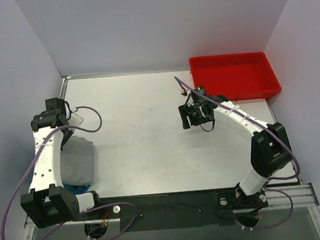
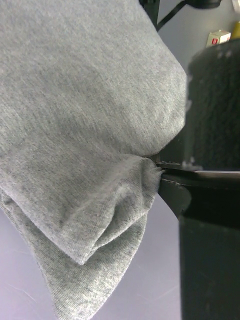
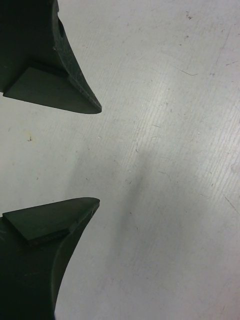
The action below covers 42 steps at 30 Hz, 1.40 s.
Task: Fold and stack the t-shirts
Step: Put the neatly folded tshirt into the corner of the board with the left arm
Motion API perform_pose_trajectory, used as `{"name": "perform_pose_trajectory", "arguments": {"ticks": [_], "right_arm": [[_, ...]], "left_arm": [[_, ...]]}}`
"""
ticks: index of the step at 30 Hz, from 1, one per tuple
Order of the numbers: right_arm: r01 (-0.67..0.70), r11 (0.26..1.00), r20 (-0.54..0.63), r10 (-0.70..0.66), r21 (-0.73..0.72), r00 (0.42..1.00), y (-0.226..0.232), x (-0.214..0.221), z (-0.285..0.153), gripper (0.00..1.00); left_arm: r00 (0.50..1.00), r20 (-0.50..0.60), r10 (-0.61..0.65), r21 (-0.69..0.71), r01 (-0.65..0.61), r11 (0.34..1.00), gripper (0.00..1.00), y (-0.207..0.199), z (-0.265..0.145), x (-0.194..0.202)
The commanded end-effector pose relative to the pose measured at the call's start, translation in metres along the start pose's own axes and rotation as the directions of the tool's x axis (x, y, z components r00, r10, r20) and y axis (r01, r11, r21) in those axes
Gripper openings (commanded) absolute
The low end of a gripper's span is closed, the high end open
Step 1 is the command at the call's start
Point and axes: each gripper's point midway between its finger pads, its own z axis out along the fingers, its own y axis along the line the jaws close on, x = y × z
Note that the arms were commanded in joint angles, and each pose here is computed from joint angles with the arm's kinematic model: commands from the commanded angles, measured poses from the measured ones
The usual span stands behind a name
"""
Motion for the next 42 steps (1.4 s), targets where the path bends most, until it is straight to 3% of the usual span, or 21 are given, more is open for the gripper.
{"name": "perform_pose_trajectory", "arguments": {"ticks": [1, 10, 12, 23, 25, 28, 29, 35, 38, 40, 41, 42], "right_arm": [[0.027, 1.0, 0.007, -0.027, 0.015, 1.0, -0.002, -0.006, -0.001, 0.63], [0.03, 0.999, 0.014, -0.03, 0.022, 0.999, -0.006, -0.008, -0.003, 0.63], [0.028, 0.999, 0.013, -0.029, 0.023, 1.0, -0.007, -0.007, -0.003, 0.63], [0.032, 0.999, 0.015, -0.032, 0.029, 0.999, -0.009, -0.006, -0.005, 0.63], [0.033, 0.999, 0.013, -0.034, 0.029, 0.999, -0.009, -0.006, -0.005, 0.63], [0.035, 0.999, 0.013, -0.036, 0.028, 0.999, -0.01, -0.006, -0.006, 0.63], [0.035, 0.999, 0.013, -0.036, 0.028, 0.999, -0.01, -0.006, -0.006, 0.63], [0.035, 0.999, 0.003, -0.035, 0.025, 0.999, -0.009, -0.001, -0.005, 0.63], [0.033, 0.999, 0.0, -0.033, 0.021, 0.999, -0.008, 0.0, -0.004, 0.63], [0.031, 0.999, -0.003, -0.031, 0.021, 1.0, -0.009, 0.002, -0.004, 0.63], [0.031, 0.999, -0.003, -0.031, 0.021, 1.0, -0.009, 0.002, -0.004, 0.63], [0.031, 0.999, -0.002, -0.031, 0.019, 1.0, -0.008, 0.001, -0.004, 0.63]], "left_arm": [[0.997, -0.073, 0.006, -0.145, -0.017, 0.989, 0.0, 0.036, 0.014, 0.005], [0.99, -0.142, -0.009, -0.252, -0.027, 0.967, 0.0, 0.051, 0.072, -0.008], [0.98, -0.199, -0.026, -0.276, -0.031, 0.961, 0.0, 0.054, 0.08, 0.0], [0.956, -0.291, -0.041, -0.353, -0.067, 0.933, 0.0, 0.052, 0.105, 0.019], [0.951, -0.304, -0.052, -0.345, -0.058, 0.937, 0.15, 0.047, 0.11, 0.022], [0.925, -0.377, -0.051, -0.352, -0.092, 0.931, 0.7, 0.044, 0.11, 0.033], [0.921, -0.387, -0.039, -0.356, -0.11, 0.928, 0.82, 0.045, 0.107, 0.034], [0.943, -0.319, -0.093, -0.421, -0.053, 0.905, 0.86, 0.069, 0.087, 0.022], [0.975, -0.187, -0.118, -0.255, 0.068, 0.965, 0.83, 0.059, 0.075, 0.0], [0.983, -0.08, -0.165, -0.072, 0.159, 0.985, 0.66, 0.038, 0.062, -0.021], [0.979, -0.063, -0.196, -0.01, 0.195, 0.981, 0.47, 0.032, 0.05, -0.024], [0.978, -0.01, -0.206, 0.083, 0.206, 0.975, 0.39, 0.018, 0.047, -0.036]]}}
